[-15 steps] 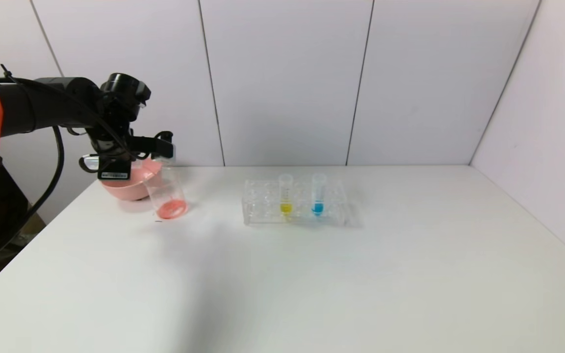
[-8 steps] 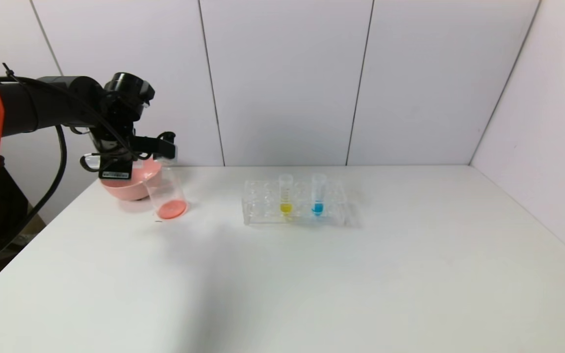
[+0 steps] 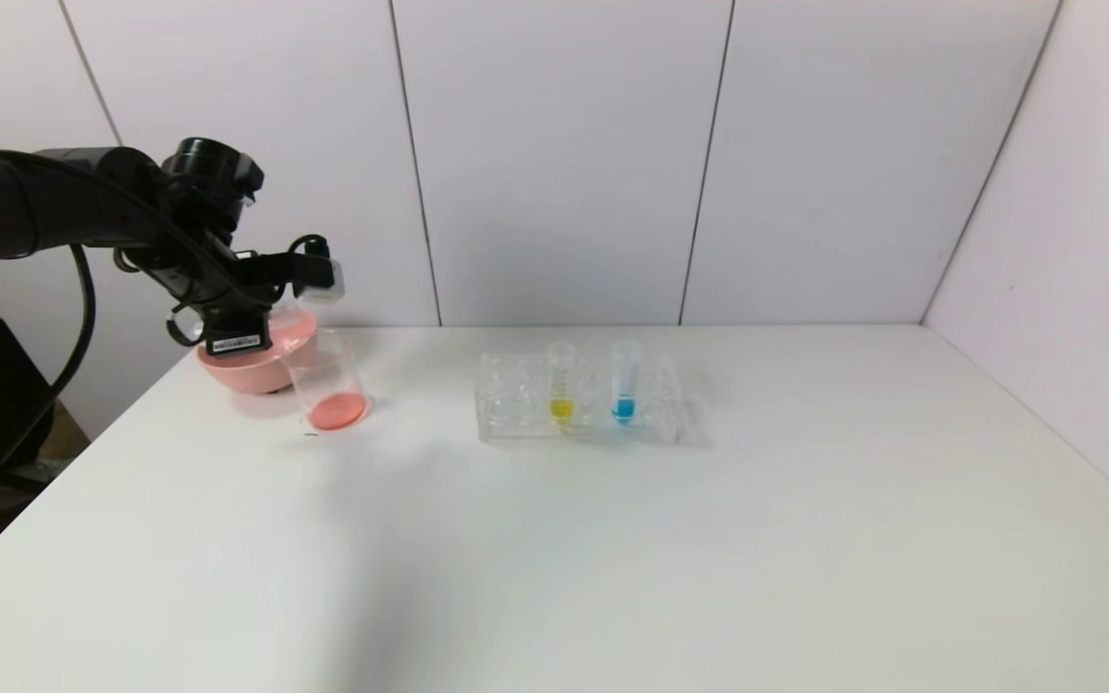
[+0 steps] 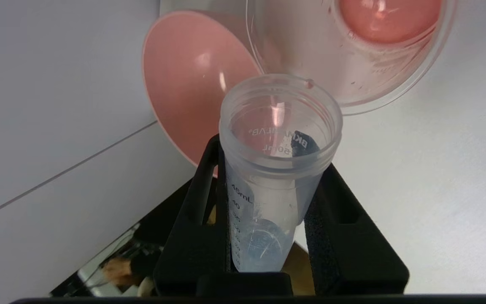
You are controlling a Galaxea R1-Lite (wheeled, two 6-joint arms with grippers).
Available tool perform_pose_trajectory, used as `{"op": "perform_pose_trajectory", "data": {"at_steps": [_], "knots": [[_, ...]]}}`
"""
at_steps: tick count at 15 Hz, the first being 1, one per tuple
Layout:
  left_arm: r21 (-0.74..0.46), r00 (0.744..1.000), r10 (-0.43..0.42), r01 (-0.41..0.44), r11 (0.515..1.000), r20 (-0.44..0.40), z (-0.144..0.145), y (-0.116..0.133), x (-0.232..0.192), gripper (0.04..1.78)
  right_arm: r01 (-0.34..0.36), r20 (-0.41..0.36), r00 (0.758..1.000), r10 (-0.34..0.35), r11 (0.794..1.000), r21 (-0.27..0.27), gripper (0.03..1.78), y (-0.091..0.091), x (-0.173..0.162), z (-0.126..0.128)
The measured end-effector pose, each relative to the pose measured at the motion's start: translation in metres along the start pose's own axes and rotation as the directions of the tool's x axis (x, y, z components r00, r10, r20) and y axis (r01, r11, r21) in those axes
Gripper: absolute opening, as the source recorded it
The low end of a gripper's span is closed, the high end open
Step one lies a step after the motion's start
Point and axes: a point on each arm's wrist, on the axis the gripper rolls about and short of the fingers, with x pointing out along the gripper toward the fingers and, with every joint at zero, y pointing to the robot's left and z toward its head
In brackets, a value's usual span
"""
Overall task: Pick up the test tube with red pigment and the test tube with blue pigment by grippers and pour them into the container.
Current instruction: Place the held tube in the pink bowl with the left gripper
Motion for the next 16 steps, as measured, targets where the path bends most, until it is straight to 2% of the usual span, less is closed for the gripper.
{"op": "perform_pose_trajectory", "data": {"at_steps": [2, 3, 5, 7, 10, 12, 16], "knots": [[-0.1, 0.989, -0.051, 0.065, 0.993, 0.14, -0.011, 0.003, -0.002, 0.51, 0.0, 0.0, 1.0, 0.0, 1.0, 0.0, 1.77, 0.0, 0.0, 0.0], [-0.159, 0.974, -0.071, 0.107, 0.981, 0.217, -0.015, 0.005, -0.004, 0.51, 0.0, 0.0, 1.0, 0.0, 1.0, 0.0, 1.77, 0.0, 0.0, 0.0], [-0.294, 0.92, -0.092, 0.215, 0.931, 0.38, -0.015, 0.007, -0.007, 0.51, 0.0, 0.0, 1.0, 0.0, 1.0, 0.0, 1.77, 0.0, 0.0, 0.0], [-0.418, 0.876, -0.047, 0.275, 0.866, 0.481, -0.013, 0.014, -0.008, 0.51, 0.0, 0.0, 1.0, 0.0, 1.0, 0.0, 1.77, 0.0, 0.0, 0.0], [-0.632, 0.845, 0.131, 0.276, 0.725, 0.519, -0.011, 0.031, -0.008, 0.51, 0.0, 0.0, 1.0, 0.0, 1.0, 0.0, 1.77, 0.0, 0.0, 0.0], [-0.736, 0.828, 0.259, 0.245, 0.631, 0.497, -0.015, 0.038, -0.016, 0.51, 0.0, 0.0, 1.0, 0.0, 1.0, 0.0, 1.77, 0.0, 0.0, 0.0], [-0.846, 0.817, 0.41, 0.166, 0.506, 0.406, -0.029, 0.02, -0.03, 0.51, 0.0, 0.0, 1.0, 0.0, 1.0, 0.0, 1.77, 0.0, 0.0, 0.0]]}}
